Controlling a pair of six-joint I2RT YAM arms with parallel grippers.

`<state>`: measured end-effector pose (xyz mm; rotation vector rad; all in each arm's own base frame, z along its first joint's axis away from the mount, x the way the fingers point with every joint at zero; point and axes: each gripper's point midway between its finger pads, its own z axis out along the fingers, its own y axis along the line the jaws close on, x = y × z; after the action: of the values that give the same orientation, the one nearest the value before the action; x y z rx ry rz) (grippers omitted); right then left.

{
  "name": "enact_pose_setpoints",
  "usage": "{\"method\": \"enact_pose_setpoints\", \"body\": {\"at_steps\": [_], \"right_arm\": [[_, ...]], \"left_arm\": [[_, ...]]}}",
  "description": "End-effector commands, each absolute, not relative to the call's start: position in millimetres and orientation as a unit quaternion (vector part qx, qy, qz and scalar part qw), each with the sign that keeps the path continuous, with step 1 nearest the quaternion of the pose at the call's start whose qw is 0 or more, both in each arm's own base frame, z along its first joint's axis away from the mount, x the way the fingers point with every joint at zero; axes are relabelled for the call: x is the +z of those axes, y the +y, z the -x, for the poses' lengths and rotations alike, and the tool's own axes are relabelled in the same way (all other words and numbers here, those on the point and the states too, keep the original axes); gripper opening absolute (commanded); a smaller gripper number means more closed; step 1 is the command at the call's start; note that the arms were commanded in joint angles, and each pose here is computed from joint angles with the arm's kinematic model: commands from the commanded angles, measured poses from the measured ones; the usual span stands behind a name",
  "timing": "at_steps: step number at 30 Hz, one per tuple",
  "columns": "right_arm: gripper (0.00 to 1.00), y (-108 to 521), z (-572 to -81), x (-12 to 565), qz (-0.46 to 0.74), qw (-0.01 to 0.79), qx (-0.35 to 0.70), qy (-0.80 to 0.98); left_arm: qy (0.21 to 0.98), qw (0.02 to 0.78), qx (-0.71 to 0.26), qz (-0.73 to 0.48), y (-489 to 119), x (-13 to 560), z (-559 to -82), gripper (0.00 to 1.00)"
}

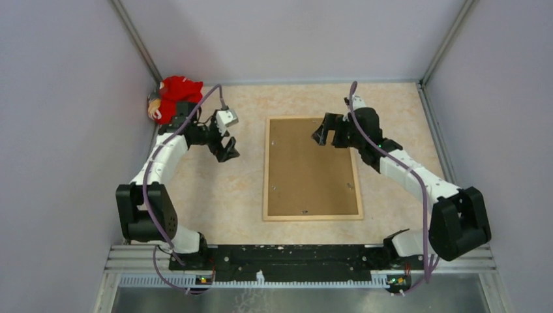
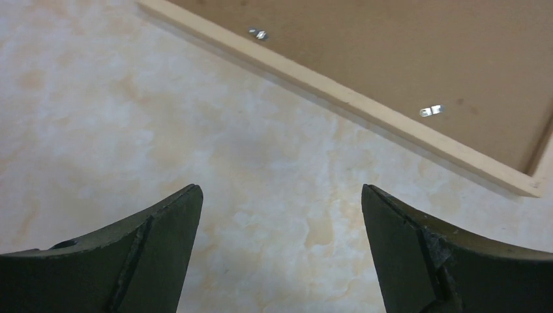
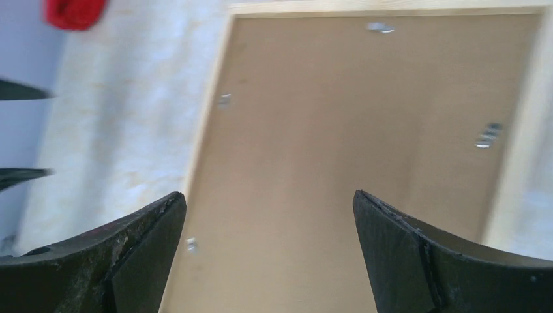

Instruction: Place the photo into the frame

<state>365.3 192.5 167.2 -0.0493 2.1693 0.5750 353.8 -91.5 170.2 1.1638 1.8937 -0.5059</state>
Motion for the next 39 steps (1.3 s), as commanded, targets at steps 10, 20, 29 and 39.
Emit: {"method": "enact_pose_setpoints", "body": {"at_steps": [10, 20, 29, 39], "right_arm": [[0.83, 340, -256, 156, 0.13, 0.373, 0.475, 0.786], [0.76, 374, -230, 99, 0.19, 0.321, 0.471, 0.8], [0.74, 386, -222, 74, 0.209, 0.303, 0.457, 0.81], [0.73, 390, -227, 63, 0.208, 0.305, 0.446, 0.815]], "left_arm": [[0.752, 0.279, -0.395, -0.448, -185, 113, -332, 0.87], [0.756, 0.21, -0.427, -0.449, -205, 66, -316, 0.81], [0.76, 0.184, -0.444, -0.438, -212, 47, -312, 0.73], [0.766, 0.166, -0.443, -0.435, -213, 33, -309, 0.6]]}}
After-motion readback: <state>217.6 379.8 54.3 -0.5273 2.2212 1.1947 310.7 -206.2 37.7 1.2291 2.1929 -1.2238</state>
